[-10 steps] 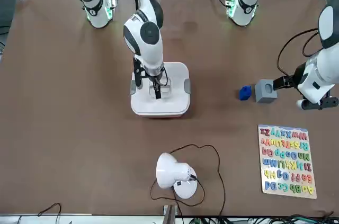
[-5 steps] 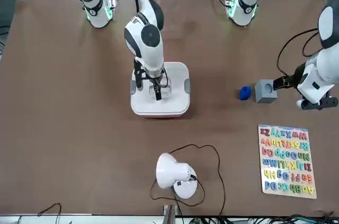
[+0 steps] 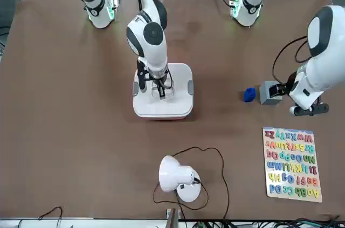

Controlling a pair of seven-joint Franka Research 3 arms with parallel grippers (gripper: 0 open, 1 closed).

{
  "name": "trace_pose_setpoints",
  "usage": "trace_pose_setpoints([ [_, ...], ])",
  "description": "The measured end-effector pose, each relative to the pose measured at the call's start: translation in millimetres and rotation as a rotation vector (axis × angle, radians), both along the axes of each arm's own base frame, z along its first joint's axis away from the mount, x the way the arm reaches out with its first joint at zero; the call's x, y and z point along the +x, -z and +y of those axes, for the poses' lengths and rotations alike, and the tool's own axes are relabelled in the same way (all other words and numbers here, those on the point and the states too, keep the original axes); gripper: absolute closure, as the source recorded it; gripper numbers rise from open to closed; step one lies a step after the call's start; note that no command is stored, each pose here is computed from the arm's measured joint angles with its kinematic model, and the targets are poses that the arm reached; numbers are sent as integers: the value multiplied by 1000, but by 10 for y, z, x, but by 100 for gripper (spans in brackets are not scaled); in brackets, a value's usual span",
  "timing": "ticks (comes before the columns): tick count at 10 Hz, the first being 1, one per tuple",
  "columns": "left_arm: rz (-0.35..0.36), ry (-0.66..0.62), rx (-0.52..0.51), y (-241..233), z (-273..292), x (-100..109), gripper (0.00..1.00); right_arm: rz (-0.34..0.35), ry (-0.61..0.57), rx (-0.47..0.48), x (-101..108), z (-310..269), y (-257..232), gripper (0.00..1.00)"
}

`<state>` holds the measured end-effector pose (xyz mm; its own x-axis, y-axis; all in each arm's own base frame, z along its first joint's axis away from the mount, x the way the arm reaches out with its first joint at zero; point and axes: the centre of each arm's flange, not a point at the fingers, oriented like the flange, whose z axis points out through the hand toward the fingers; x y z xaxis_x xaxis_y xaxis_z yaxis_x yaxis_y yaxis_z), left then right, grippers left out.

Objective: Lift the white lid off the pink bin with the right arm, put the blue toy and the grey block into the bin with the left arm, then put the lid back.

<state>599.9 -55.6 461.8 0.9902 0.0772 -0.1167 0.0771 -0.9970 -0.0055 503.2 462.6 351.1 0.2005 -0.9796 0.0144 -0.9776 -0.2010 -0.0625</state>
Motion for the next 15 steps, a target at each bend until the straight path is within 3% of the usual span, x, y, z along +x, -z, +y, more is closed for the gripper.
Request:
trace_pose_setpoints([
  [1, 0, 1, 0, 162, -5, -47, 14, 4, -1, -3, -6, 3, 22, 53],
  [3, -1, 3, 2, 336, -15, -146, 14, 9, 0, -7, -12, 4, 55, 87],
  [4, -4, 4, 2, 383, -18, -191, 14, 15, 5, -10, -20, 3, 56, 92],
  [8, -5, 6, 3, 464, -21, -257, 14, 40, -9, -4, 112, -98, -201, 92],
  [10, 8, 10, 4, 583, -39, -308, 14, 38, -47, 25, 416, -411, -777, 92],
  [12, 7, 14, 3, 789, -105, -387, 14, 81, -89, 32, 648, -844, -1192, 92],
  [15, -23, 23, -2, 1318, -300, -659, 14, 127, -181, 14, 956, -1496, -1311, 92],
])
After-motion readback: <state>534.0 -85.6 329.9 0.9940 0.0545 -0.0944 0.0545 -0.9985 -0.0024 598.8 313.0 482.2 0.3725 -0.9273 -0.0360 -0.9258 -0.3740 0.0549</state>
